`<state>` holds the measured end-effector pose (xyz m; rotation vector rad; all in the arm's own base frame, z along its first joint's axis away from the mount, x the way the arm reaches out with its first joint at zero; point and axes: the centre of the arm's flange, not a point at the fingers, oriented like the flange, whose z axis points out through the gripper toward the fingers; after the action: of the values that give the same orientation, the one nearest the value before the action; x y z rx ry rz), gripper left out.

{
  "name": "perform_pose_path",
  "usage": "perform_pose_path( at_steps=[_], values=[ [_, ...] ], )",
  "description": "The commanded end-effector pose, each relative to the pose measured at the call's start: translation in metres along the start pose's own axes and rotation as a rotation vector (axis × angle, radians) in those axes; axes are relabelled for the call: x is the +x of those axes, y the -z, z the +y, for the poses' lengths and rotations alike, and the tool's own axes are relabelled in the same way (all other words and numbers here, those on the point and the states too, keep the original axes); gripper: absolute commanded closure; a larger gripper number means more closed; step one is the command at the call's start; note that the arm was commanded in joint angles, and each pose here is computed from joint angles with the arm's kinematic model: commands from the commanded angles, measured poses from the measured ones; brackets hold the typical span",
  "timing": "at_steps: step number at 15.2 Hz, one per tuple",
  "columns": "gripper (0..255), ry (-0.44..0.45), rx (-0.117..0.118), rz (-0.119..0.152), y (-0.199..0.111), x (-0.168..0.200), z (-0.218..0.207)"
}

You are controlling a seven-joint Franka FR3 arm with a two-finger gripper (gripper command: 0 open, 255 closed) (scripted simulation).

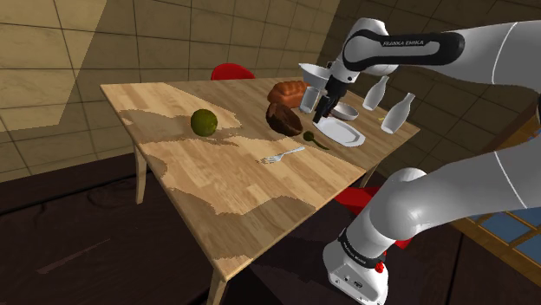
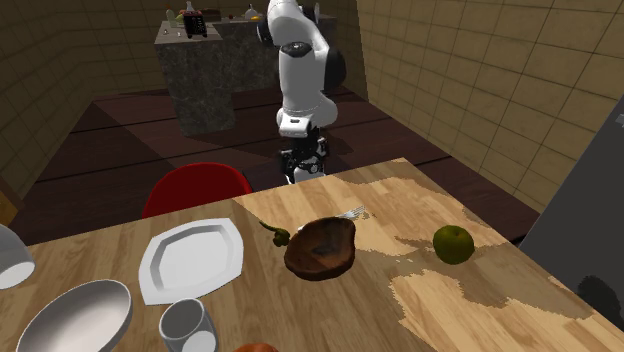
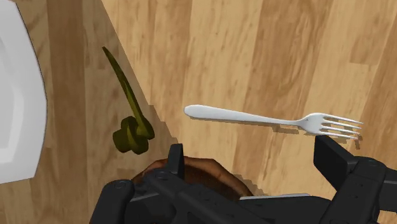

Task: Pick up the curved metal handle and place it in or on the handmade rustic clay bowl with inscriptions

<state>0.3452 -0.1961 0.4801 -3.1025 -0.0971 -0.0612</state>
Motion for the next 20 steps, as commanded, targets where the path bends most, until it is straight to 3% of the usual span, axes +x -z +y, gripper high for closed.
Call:
perform_pose_path(
  at_steps=[1, 12, 20],
  values=[
    [0, -0.008, 0.014, -0.002, -0.018, 0.005, 0.023],
    [0, -0.052, 0.098, -0.013, -0.118, 0.019, 0.133],
    [0, -0.052, 0.098, -0.013, -0.158, 0.018, 0.129]
  ],
)
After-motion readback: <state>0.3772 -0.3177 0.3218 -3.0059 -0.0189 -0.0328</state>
